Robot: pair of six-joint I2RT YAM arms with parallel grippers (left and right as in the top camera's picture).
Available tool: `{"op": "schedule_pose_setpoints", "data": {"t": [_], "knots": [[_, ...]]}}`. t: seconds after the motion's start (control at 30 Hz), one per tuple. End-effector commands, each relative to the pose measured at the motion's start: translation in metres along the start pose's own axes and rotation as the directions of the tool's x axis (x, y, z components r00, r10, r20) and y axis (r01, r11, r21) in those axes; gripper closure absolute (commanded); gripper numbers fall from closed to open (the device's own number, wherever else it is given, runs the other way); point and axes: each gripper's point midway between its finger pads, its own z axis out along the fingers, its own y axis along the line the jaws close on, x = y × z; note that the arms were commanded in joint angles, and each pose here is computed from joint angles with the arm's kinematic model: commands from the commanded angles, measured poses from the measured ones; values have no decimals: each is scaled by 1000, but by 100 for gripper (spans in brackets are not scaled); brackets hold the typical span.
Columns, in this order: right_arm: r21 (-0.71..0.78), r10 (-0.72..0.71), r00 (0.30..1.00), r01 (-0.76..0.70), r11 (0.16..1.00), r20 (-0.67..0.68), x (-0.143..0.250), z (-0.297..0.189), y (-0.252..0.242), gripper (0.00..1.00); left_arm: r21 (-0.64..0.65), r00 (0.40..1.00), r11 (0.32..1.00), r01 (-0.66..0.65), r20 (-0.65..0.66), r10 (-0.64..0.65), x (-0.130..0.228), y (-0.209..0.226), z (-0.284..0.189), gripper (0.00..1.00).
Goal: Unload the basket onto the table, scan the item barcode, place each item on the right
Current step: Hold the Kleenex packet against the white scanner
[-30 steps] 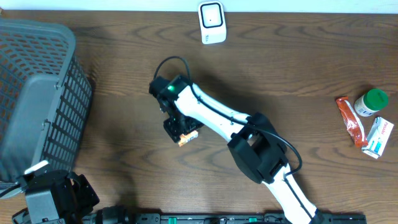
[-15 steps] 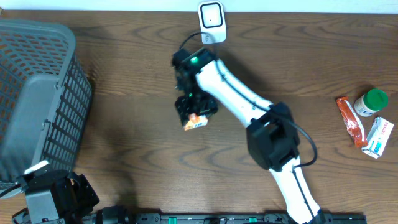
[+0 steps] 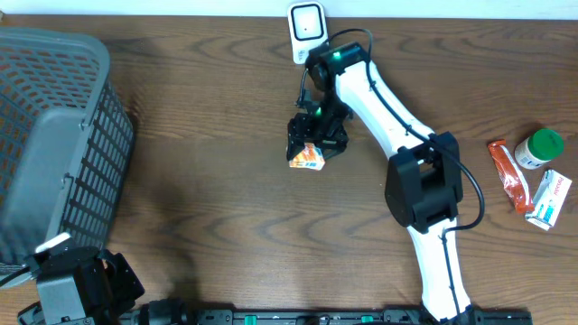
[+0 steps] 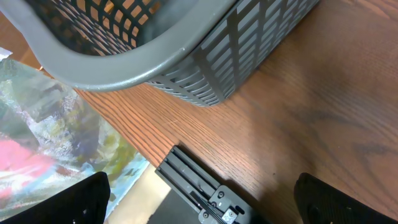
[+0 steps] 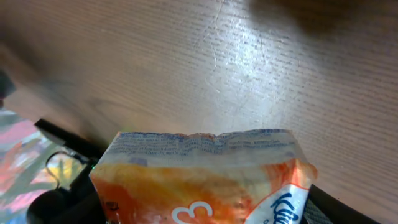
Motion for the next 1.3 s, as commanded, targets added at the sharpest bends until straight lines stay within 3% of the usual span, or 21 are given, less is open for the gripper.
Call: {"op": "schedule_pose_setpoints", "data": {"t": [0.0, 0.23, 0.67, 0.9, 1.27], "knots": [[-68, -26, 1000, 27, 997, 7, -2, -9, 7, 32, -9, 1000, 1000, 6, 7, -6, 0, 2, -1, 5], [-71, -61, 998, 63, 995, 32, -8, -11, 5, 35, -9, 1000, 1000, 6, 7, -6, 0, 2, -1, 5], [-94, -182, 898, 238, 967, 400, -99, -45, 12, 38, -9, 1000, 1000, 6, 7, -6, 0, 2, -1, 5], [-47, -200, 772, 285, 957, 603, -148, -84, 6, 38, -9, 1000, 1000, 6, 7, -6, 0, 2, -1, 5], [176, -312, 472, 311, 934, 824, -206, -143, 17, 36, -9, 1000, 1000, 6, 7, -6, 0, 2, -1, 5]]}}
